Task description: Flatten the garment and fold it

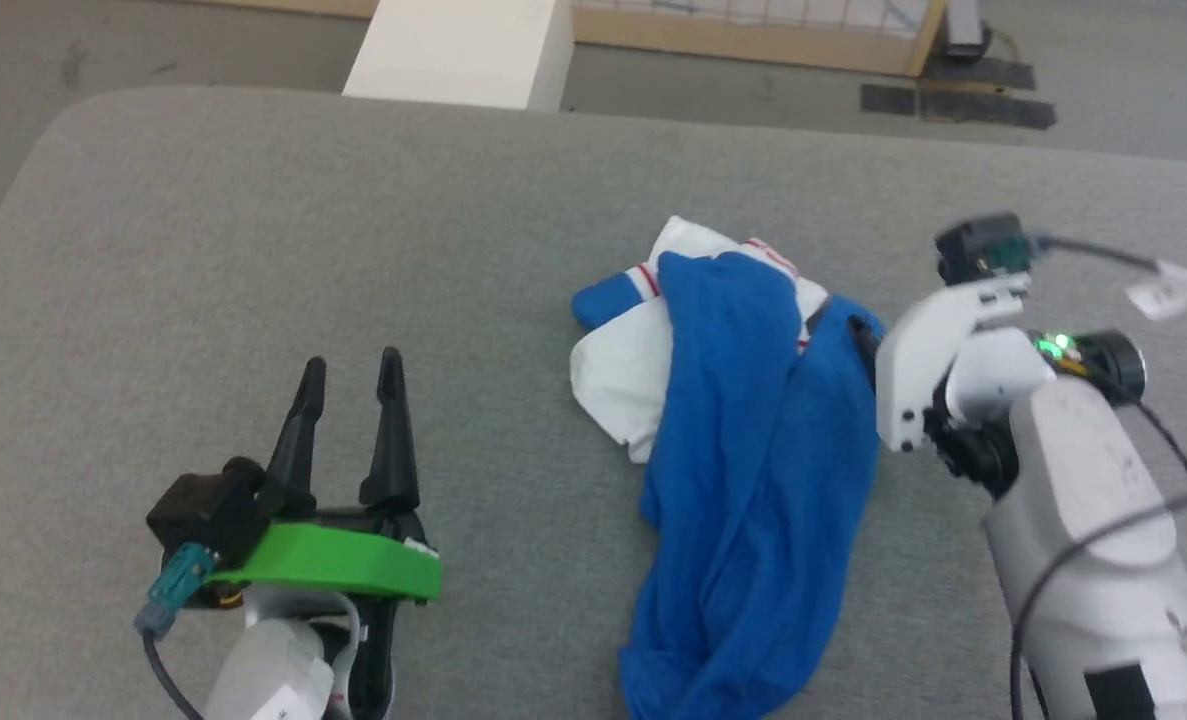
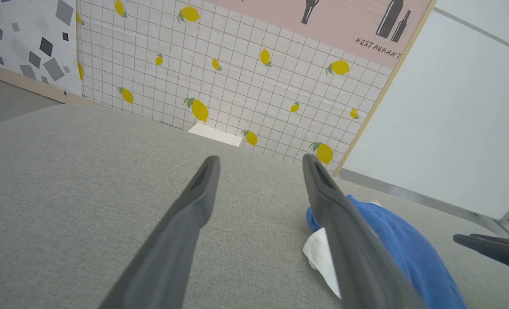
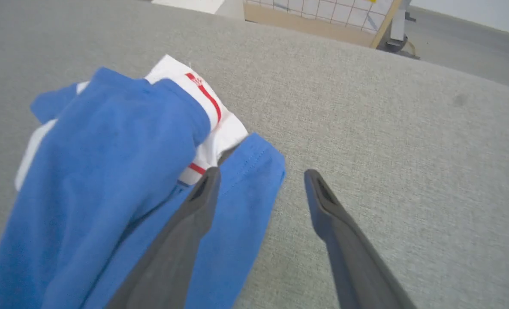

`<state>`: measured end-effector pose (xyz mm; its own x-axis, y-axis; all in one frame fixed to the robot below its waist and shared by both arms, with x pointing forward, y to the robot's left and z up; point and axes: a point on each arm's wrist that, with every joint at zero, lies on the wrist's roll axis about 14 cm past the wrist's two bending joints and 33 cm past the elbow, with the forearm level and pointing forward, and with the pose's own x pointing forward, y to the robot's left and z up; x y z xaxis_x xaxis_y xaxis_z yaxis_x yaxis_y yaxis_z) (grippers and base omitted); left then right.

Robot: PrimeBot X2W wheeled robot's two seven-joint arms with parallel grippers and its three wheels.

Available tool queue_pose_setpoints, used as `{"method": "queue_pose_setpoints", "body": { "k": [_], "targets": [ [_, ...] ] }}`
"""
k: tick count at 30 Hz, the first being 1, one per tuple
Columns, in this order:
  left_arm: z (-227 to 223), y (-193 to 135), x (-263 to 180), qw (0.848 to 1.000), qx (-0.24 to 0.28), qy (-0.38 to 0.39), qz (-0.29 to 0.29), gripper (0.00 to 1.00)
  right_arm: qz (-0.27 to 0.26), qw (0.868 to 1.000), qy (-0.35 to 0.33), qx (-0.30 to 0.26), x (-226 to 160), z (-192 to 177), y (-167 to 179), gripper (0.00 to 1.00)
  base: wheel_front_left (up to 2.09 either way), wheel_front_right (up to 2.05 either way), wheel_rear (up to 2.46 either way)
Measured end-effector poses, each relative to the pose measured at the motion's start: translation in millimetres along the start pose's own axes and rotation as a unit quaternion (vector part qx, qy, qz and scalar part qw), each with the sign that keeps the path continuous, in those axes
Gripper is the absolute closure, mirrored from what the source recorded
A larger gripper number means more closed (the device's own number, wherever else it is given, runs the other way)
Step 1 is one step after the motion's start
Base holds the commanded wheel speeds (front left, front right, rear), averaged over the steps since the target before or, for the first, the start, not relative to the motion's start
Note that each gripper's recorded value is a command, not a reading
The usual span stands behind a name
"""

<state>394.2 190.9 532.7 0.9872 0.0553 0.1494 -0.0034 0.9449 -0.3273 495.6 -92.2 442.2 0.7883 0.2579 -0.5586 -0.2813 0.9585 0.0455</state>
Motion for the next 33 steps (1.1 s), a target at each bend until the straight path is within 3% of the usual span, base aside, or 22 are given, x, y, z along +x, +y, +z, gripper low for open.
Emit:
{"method": "queue_pose_setpoints", "body": {
  "k": [4,8,13,14,15,16,21,26,29,33],
  "targets": [
    [-2.9,4.9,5.4,1.0,0.002,0.001,0.005,0.0,-0.007,0.995,0.084,-0.05,24.9,-7.8,4.6,0.0,0.0,0.0,0.0],
    [-11.0,14.4,7.0,1.0,0.011,0.011,0.015,0.0,-0.01,0.979,0.18,-0.092,42.8,-39.4,8.8,0.0,0.0,0.0,0.0],
    [-20.7,31.8,4.6,0.999,0.018,0.027,0.039,0.0,0.01,0.963,0.249,-0.103,56.9,-59.1,22.4,0.0,0.0,0.0,0.0],
    [-23.3,35.0,3.9,0.998,0.02,0.031,0.043,0.0,0.012,0.96,0.258,-0.106,59.0,-60.0,24.1,0.33,0.0,0.0,0.0],
    [-25.7,36.7,3.4,0.998,0.021,0.034,0.045,0.0,0.016,0.96,0.259,-0.103,60.9,-59.5,25.5,0.74,0.0,0.0,0.0],
    [-27.3,36.8,3.2,0.998,0.021,0.037,0.044,0.0,0.019,0.962,0.255,-0.099,62.2,-58.0,26.5,1.0,0.0,0.0,0.0],
    [-29.6,32.0,3.8,0.998,0.019,0.04,0.035,0.0,0.043,0.978,0.196,-0.065,60.9,-44.1,36.5,1.0,0.0,0.0,0.0],
    [-23.5,20.3,5.1,0.999,0.011,0.03,0.018,0.0,0.027,0.998,0.062,0.015,40.1,-8.1,7.9,1.0,0.0,0.0,0.0],
    [-19.9,11.1,3.5,1.0,0.006,0.025,0.007,0.0,-0.019,0.998,-0.004,0.067,10.7,4.0,-34.3,1.0,0.0,0.0,0.0],
    [-18.7,0.6,-1.7,1.0,-0.002,0.024,-0.006,0.0,-0.101,0.988,-0.02,0.118,-42.6,-30.7,-90.6,1.0,0.0,0.0,0.0]
  ]
}}
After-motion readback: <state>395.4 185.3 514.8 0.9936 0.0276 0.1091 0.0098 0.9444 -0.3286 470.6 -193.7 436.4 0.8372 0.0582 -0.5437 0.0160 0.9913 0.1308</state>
